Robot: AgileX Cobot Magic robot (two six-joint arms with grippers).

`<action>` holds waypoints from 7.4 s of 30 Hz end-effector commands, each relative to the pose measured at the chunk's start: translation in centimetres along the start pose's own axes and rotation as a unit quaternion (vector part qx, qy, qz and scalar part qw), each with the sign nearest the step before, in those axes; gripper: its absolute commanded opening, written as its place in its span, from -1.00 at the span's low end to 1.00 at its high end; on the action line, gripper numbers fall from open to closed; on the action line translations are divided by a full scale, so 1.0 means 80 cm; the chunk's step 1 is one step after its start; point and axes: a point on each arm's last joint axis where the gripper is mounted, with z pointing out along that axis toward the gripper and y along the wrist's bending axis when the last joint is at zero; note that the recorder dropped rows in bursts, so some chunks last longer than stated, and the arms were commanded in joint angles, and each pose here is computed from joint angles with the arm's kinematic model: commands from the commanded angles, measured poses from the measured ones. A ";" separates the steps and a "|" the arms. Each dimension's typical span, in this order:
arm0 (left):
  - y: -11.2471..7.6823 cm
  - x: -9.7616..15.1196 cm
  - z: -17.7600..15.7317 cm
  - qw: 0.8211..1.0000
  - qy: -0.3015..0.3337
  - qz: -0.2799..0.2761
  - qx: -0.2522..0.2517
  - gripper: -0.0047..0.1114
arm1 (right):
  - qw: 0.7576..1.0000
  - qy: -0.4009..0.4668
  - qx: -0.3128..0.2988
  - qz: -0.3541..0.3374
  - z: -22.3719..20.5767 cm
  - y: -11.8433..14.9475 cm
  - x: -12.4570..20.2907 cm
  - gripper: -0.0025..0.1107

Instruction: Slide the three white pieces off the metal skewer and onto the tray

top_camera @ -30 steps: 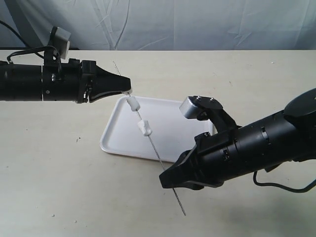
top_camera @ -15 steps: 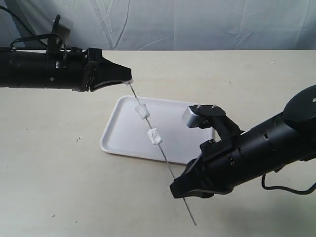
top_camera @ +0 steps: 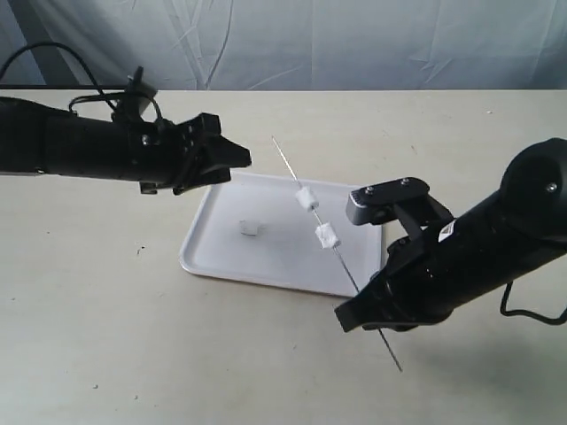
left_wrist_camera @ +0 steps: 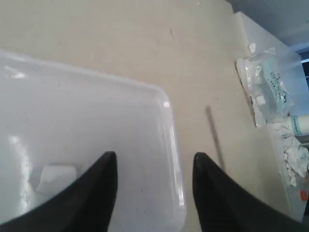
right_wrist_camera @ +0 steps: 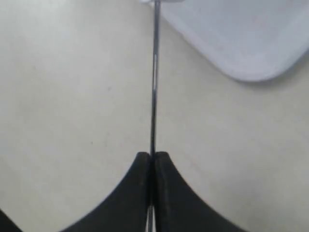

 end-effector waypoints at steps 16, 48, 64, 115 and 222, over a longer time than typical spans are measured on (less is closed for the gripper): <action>-0.013 0.011 0.011 0.996 0.039 -0.017 0.078 -0.12 | 0.990 -0.107 -0.029 0.084 0.028 -0.002 -0.059 -0.97; -0.012 0.009 0.011 0.997 0.033 -0.011 0.069 -0.39 | 0.987 -0.073 -0.125 0.063 0.045 0.031 -0.057 -0.97; -0.013 0.009 0.011 0.996 0.036 -0.011 0.076 -0.47 | 0.987 -0.065 -0.136 0.061 0.044 0.034 -0.056 -0.97; -0.004 -0.015 0.013 1.000 -0.013 -0.003 -0.001 -0.56 | 0.986 0.118 -0.109 0.037 0.043 0.029 -0.014 -0.97; -0.029 0.013 0.024 0.994 0.073 -0.011 0.081 -0.47 | 0.993 -0.090 -0.062 0.041 0.046 0.024 -0.107 -0.97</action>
